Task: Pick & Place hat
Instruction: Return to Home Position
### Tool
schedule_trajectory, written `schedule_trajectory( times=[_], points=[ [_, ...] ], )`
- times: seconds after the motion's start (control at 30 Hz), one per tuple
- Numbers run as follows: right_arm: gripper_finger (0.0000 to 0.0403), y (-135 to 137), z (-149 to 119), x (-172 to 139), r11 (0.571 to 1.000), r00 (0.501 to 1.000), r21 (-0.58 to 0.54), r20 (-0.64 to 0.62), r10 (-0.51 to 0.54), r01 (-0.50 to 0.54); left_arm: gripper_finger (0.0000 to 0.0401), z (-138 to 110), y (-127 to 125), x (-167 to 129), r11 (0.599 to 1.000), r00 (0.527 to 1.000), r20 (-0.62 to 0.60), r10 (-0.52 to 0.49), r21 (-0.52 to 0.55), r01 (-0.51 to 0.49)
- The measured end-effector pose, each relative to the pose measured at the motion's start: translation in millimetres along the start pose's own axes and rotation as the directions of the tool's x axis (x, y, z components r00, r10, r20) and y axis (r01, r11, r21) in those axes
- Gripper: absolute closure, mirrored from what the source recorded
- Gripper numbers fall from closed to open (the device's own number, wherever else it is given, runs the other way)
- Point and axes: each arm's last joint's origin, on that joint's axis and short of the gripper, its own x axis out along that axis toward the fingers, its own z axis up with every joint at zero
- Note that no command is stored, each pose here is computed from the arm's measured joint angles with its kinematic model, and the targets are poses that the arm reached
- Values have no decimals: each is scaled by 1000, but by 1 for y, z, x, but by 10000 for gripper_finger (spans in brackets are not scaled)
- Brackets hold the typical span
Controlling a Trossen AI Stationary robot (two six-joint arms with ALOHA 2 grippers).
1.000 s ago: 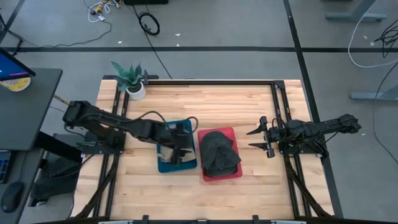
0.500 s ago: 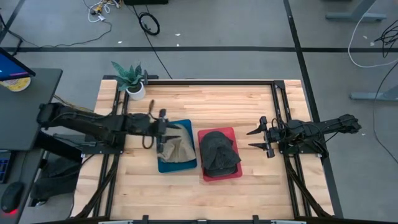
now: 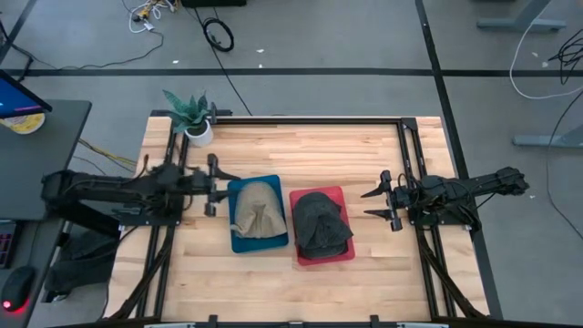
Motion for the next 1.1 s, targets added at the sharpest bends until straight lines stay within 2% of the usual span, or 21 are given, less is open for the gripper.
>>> schedule_trajectory(
  times=[0.17,0.27,0.33,0.5,0.67,0.87,1.1],
  points=[
    [179,0,0,0,1000,1000,0,0,0,0,236,-8,-3,-19,1000,994,107,12,-18,-10],
    [179,0,0,0,1000,1000,0,0,0,0,236,-9,-5,-26,998,988,141,57,-27,-53],
    [179,0,0,0,1000,1000,0,0,0,0,236,-8,-6,-29,997,987,143,75,-22,-73],
    [179,0,0,0,1000,1000,0,0,0,0,236,-2,-14,-33,999,981,194,32,35,-40],
    [179,0,0,0,1000,1000,0,-1,0,0,236,-4,-14,-36,992,980,159,123,-4,-124],
    [179,0,0,0,1000,1000,0,-1,0,0,236,-6,-16,-39,995,986,136,98,-4,-98],
    [179,0,0,0,1000,1000,0,-1,0,0,236,-10,-19,-45,1000,994,107,7,-3,-7]
  ],
)
